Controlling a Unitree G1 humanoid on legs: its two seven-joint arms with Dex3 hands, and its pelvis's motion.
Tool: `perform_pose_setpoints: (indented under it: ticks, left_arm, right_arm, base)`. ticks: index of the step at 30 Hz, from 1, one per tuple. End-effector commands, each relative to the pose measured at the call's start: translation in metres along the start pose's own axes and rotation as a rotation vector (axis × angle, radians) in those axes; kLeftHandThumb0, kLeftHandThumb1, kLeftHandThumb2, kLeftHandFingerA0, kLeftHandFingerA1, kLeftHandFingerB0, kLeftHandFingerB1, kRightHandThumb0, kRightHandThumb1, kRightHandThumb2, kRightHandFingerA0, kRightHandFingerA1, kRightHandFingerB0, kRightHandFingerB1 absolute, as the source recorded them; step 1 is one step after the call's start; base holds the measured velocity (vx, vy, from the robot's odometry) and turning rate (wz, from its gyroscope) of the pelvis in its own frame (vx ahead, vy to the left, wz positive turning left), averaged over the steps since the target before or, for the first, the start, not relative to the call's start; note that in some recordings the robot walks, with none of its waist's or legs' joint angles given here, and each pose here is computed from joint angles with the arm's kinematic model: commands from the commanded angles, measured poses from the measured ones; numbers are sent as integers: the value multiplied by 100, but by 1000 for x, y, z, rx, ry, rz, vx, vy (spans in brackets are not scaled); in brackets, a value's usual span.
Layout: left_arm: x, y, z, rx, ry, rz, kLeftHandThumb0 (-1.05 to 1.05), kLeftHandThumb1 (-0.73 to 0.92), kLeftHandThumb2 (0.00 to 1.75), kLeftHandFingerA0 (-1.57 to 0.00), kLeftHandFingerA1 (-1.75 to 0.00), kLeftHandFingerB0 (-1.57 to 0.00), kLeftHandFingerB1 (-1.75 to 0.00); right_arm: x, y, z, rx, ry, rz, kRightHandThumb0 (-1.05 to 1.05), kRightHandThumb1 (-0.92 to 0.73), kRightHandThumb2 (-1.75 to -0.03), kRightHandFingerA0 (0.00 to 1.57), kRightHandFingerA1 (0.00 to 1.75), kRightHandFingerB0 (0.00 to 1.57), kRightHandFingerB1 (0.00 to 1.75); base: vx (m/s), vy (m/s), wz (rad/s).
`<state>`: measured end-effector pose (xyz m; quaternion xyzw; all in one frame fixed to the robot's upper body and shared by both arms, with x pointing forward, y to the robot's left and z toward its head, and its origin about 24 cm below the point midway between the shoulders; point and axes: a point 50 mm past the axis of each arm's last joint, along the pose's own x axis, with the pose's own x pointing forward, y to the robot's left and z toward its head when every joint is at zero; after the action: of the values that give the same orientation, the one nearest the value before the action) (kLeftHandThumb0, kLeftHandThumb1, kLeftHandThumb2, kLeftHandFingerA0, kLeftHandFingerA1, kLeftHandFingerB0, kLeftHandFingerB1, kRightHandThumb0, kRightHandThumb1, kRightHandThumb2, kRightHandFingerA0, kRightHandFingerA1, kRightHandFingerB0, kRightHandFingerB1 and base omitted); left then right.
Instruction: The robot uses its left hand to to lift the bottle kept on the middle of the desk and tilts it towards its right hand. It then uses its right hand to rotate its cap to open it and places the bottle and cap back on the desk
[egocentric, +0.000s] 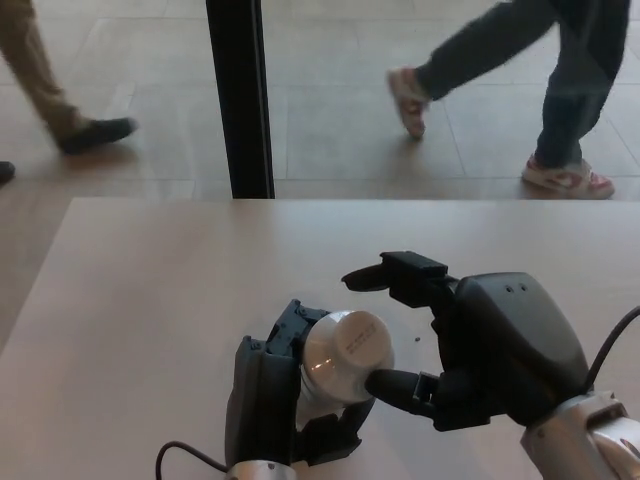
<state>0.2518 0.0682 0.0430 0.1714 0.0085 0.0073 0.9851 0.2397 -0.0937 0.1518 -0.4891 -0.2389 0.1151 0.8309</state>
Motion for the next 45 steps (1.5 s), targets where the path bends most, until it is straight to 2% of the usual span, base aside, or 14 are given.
perform_pose_setpoints:
  ticks: [1,2,4,6,7,15,16,18,23,32,34,41,42,45]
  left_arm:
    - [-7,-8,-20,15,140,-30,13,77,117,-99,-175,-72,-145]
    - [-8,-8,-20,24,130,-29,14,77,116,-99,-175,-72,-144]
    - [-8,-7,-20,30,138,-25,14,78,115,-97,-175,-72,-145]
    - [-8,-8,-20,29,140,-24,14,80,111,-98,-175,-71,-145]
    - [-8,-7,-20,25,137,-27,14,79,115,-97,-175,-71,-146]
    - [-8,-6,-21,34,140,-37,12,79,110,-97,-175,-69,-144]
    - [-8,-6,-21,34,140,-37,12,77,110,-75,-175,-55,-162]
    - [-8,-6,-22,34,139,-36,13,78,117,-96,-175,-69,-145]
    - [-6,-7,-22,22,144,-22,13,77,115,-97,-175,-70,-145]
    - [-6,-7,-22,40,132,-29,14,77,119,-97,-175,-72,-145]
    - [-6,-6,-21,36,139,-26,15,74,121,-76,-175,-58,-163]
    - [-6,-5,-21,43,123,-27,15,74,121,-77,-175,-59,-164]
    - [-6,-5,-20,40,129,-27,13,78,117,-97,-175,-71,-146]
    - [-6,-5,-20,39,136,-27,13,79,115,-96,-175,-70,-145]
  right_arm:
    - [-1,-1,-5,0,20,-25,-58,-59,-57,106,144,51,52]
    - [-2,-1,-6,-4,21,-16,-63,-47,-84,112,136,43,60]
    - [-2,1,-6,-4,21,-18,-55,-61,-58,105,143,51,52]
    - [-2,2,-6,1,17,-25,-50,-61,-60,105,144,53,52]
    - [-2,2,-6,-1,15,-27,-54,-49,-86,115,131,49,61]
    - [-1,5,-2,9,2,-34,-44,-64,-62,103,144,60,54]
    - [-1,5,-2,11,1,-34,-43,-64,-62,102,145,60,54]
    - [-1,5,-1,12,-2,-36,-43,-64,-59,104,144,61,54]
    - [0,4,-2,5,-3,-40,-39,-64,-62,103,149,60,55]
    - [0,2,-4,-27,-20,-47,-32,-60,-66,100,170,88,80]
    - [0,1,-5,-42,-14,-30,-30,-55,-73,100,169,92,84]
    - [1,1,-7,-59,-4,-16,-29,-53,-78,101,168,92,82]
    - [2,1,-6,-61,-5,-13,-30,-54,-76,101,170,92,80]
    - [3,1,-6,-65,1,-4,-30,-53,-78,101,171,92,81]
  base:
    - [0,0,0]
    - [0,0,0]
    - [0,0,0]
    - [0,0,0]
    - [0,0,0]
    - [0,0,0]
    - [0,0,0]
    - [0,0,0]
    - [0,0,0]
    - [0,0,0]
    - [0,0,0]
    - [0,0,0]
    - [0,0,0]
    - [0,0,0]
